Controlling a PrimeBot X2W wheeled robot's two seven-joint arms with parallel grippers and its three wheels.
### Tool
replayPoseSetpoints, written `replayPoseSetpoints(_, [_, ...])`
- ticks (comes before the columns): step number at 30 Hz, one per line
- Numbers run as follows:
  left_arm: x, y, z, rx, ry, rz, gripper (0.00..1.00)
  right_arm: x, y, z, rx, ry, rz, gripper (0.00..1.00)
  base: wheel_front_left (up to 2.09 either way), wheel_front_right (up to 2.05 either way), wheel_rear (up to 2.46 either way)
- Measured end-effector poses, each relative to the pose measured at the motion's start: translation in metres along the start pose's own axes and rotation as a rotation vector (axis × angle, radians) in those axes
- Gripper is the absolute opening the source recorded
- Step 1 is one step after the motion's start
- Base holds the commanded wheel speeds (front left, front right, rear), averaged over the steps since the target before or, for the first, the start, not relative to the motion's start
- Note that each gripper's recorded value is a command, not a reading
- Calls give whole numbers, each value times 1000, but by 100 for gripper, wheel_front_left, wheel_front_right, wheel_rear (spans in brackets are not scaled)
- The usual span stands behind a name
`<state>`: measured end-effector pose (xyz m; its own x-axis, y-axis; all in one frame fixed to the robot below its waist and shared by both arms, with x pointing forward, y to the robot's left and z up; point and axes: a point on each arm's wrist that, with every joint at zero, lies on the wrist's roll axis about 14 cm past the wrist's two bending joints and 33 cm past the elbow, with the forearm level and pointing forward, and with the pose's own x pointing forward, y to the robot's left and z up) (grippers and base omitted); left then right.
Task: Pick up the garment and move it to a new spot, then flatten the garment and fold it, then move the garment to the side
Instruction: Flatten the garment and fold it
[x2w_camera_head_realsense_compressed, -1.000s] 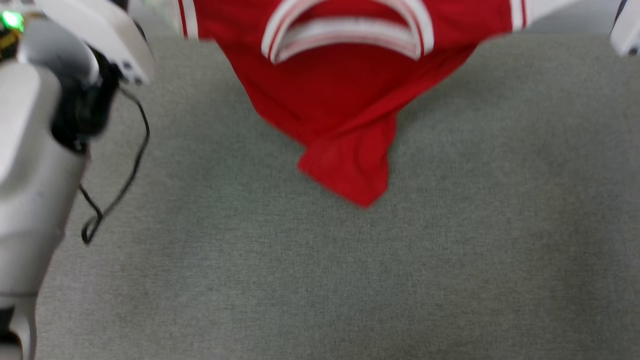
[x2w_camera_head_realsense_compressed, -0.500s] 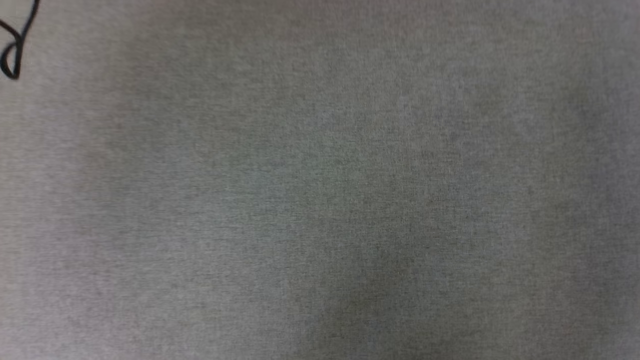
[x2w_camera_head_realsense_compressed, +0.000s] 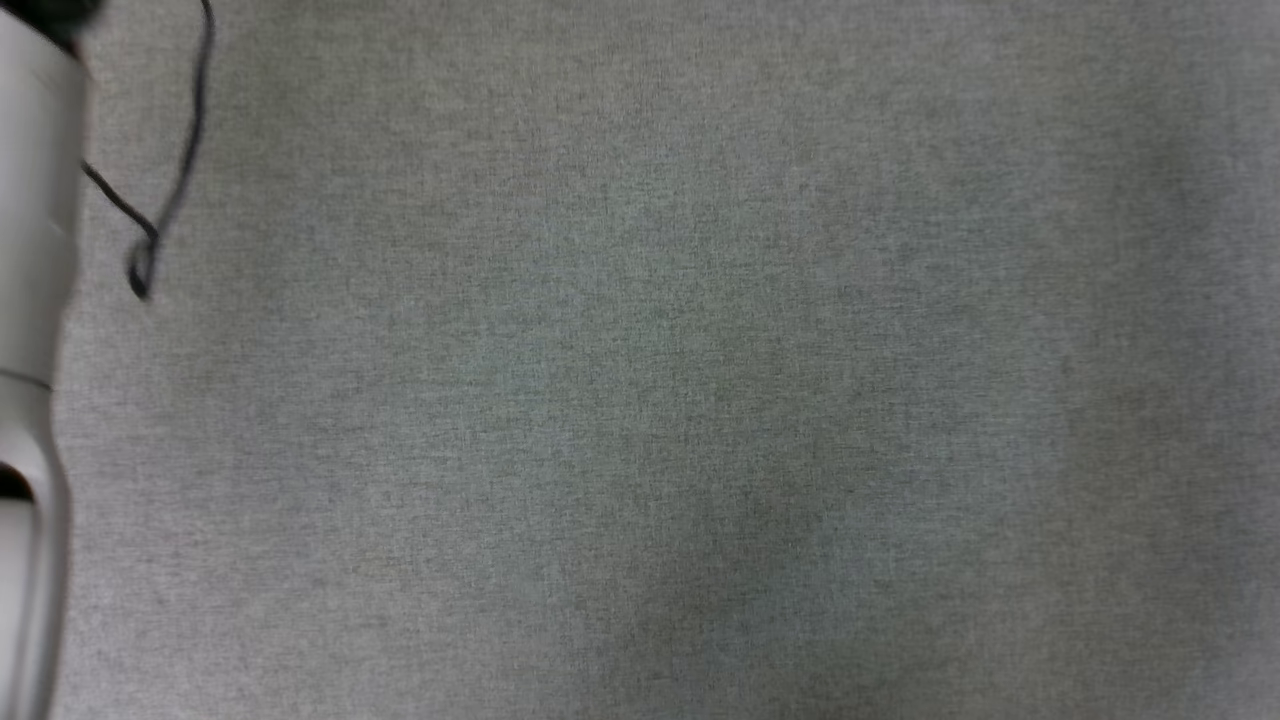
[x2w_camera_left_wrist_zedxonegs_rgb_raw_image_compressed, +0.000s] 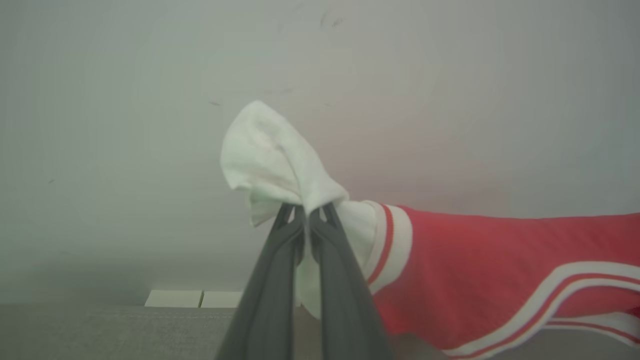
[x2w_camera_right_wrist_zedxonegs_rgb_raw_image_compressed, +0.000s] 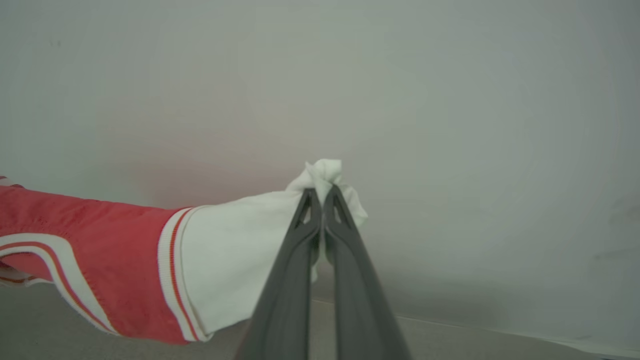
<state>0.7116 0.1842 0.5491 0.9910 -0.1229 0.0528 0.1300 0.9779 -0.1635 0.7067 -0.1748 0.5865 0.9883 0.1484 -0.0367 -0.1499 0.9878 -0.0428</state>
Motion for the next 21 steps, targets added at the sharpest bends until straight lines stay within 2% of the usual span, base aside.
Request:
replayPoseSetpoints(3, [-24,7,-39,-36,81,20,0,-20,5,-50,66,101,0,0,0,0,0])
replayPoseSetpoints(8, [-68,12,-67,-62,146,39,0,-62,15,-95,116,181,11,0,0,0,0])
replayPoseSetpoints(10, [-79,12,-73,-70,162,43,0,-74,15,-102,124,193,10,0,0,0,0])
replayPoseSetpoints(11, [-102,12,-81,-83,183,50,0,-98,17,-117,130,227,13,0,0,0,0])
replayPoseSetpoints(12, [-102,12,-81,-83,183,50,0,-98,17,-117,130,227,13,0,0,0,0])
replayPoseSetpoints(13, [-122,10,-81,-89,191,49,0,-123,18,-126,140,248,15,0,0,0,0])
replayPoseSetpoints(14, [-122,10,-81,-89,191,49,0,-123,18,-126,140,248,15,0,0,0,0])
replayPoseSetpoints(21, [-201,3,-73,-67,171,55,0,-210,23,-140,189,254,12,0,0,0,0])
